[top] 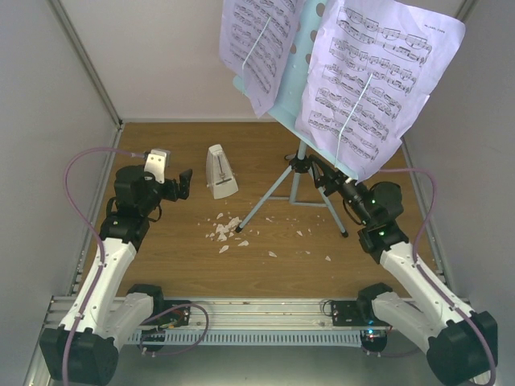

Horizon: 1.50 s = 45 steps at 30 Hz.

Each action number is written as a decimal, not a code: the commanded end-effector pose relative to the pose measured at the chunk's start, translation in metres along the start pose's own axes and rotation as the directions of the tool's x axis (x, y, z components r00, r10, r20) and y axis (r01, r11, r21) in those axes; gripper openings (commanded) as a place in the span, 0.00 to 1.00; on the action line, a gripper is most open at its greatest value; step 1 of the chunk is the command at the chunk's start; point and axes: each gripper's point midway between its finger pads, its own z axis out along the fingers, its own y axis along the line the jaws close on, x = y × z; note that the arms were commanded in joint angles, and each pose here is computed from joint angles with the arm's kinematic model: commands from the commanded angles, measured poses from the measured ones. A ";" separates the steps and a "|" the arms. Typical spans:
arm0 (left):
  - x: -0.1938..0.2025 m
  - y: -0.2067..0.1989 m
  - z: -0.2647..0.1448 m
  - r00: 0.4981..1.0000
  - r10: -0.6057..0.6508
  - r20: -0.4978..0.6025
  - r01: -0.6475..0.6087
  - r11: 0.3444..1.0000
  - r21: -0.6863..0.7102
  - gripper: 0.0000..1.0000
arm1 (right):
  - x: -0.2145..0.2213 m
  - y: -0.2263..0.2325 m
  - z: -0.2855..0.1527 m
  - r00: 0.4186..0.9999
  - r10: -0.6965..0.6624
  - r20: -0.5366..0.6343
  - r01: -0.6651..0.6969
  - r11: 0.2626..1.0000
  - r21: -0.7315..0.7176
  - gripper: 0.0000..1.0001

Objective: Pack up the instrument practice props

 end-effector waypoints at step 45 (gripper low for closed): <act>0.005 0.012 0.013 0.999 0.054 0.000 -0.054 0.996 -0.069 0.99 | -0.057 0.054 0.067 0.946 -0.164 0.280 0.258 0.903 -0.342 0.01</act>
